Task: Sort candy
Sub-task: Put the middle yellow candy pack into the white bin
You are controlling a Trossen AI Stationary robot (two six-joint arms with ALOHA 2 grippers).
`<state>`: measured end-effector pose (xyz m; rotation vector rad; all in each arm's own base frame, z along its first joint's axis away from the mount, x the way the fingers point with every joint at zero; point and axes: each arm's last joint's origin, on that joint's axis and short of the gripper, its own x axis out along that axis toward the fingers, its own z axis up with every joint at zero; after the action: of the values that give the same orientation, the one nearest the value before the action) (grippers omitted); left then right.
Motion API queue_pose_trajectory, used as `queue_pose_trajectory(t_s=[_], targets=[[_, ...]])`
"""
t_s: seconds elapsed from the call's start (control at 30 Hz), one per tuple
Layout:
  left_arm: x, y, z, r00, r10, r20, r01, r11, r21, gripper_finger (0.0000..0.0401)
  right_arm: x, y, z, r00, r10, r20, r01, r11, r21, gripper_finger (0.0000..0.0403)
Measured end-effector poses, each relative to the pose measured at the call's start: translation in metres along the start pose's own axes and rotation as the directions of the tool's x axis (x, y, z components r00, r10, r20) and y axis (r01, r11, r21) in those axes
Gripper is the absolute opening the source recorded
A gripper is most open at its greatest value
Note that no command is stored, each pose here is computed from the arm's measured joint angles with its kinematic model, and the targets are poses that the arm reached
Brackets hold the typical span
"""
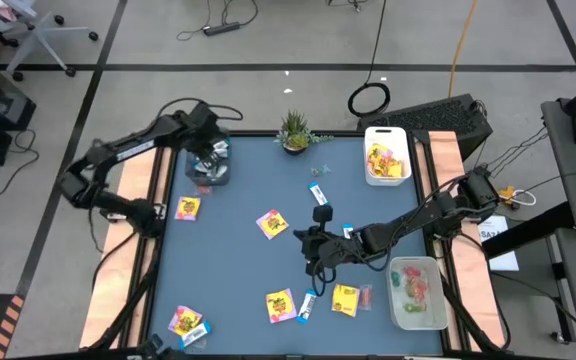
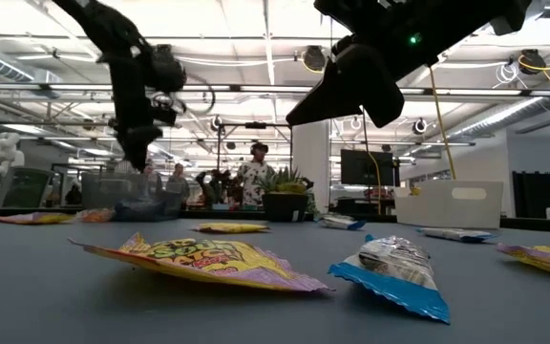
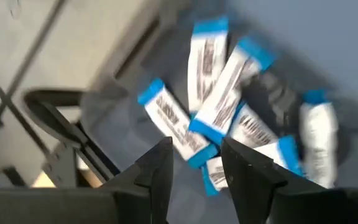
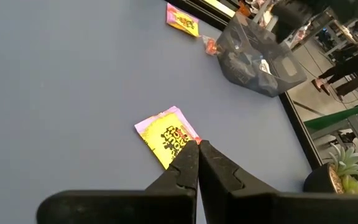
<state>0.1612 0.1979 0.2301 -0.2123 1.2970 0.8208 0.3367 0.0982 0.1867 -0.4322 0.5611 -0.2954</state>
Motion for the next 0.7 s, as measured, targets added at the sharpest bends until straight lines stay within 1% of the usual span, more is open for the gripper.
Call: queue_pose_trajectory(t_s=[0.1, 0.17, 0.3, 0.4, 0.5, 0.6, 0.7], targets=[[-0.027, -0.006, -0.002, 0.993, 0.0, 0.116, 0.003, 1.0, -0.022, 0.0142, 0.0, 0.0, 0.0, 1.0, 0.0, -0.002, 0.0, 1.0, -0.002, 0.0], [-0.043, -0.016, -0.006, 0.978, -0.01, 0.207, 0.017, 0.999, -0.031, 0.0142, 0.0, 0.0, -0.001, 1.0, 0.001, -0.006, -0.001, 1.0, -0.005, 0.0], [-0.068, -0.044, -0.018, 0.915, -0.073, 0.397, 0.079, 0.997, 0.003, 0.0143, 0.0, 0.0, -0.001, 1.0, 0.002, -0.006, -0.002, 1.0, -0.005, 0.0], [-0.082, -0.066, -0.029, 0.842, -0.144, 0.52, 0.148, 0.988, 0.034, 0.0143, -0.001, 0.001, 0.0, 1.0, 0.005, -0.004, -0.005, 1.0, -0.007, 0.0], [-0.088, -0.088, -0.041, 0.758, -0.224, 0.613, 0.211, 0.973, 0.094, 0.0143, -0.001, 0.002, 0.0, 1.0, 0.007, -0.003, -0.007, 1.0, 0.002, 0.0], [-0.089, -0.108, -0.052, 0.665, -0.286, 0.69, 0.251, 0.956, 0.154, 0.0143, -0.001, 0.002, -0.001, 1.0, 0.014, -0.012, -0.014, 1.0, 0.028, 0.0], [-0.08, -0.129, -0.063, 0.57, -0.354, 0.742, 0.29, 0.931, 0.221, 0.0143, 0.0, 0.001, -0.002, 0.999, 0.044, -0.019, -0.042, 0.997, 0.065, 0.0]])
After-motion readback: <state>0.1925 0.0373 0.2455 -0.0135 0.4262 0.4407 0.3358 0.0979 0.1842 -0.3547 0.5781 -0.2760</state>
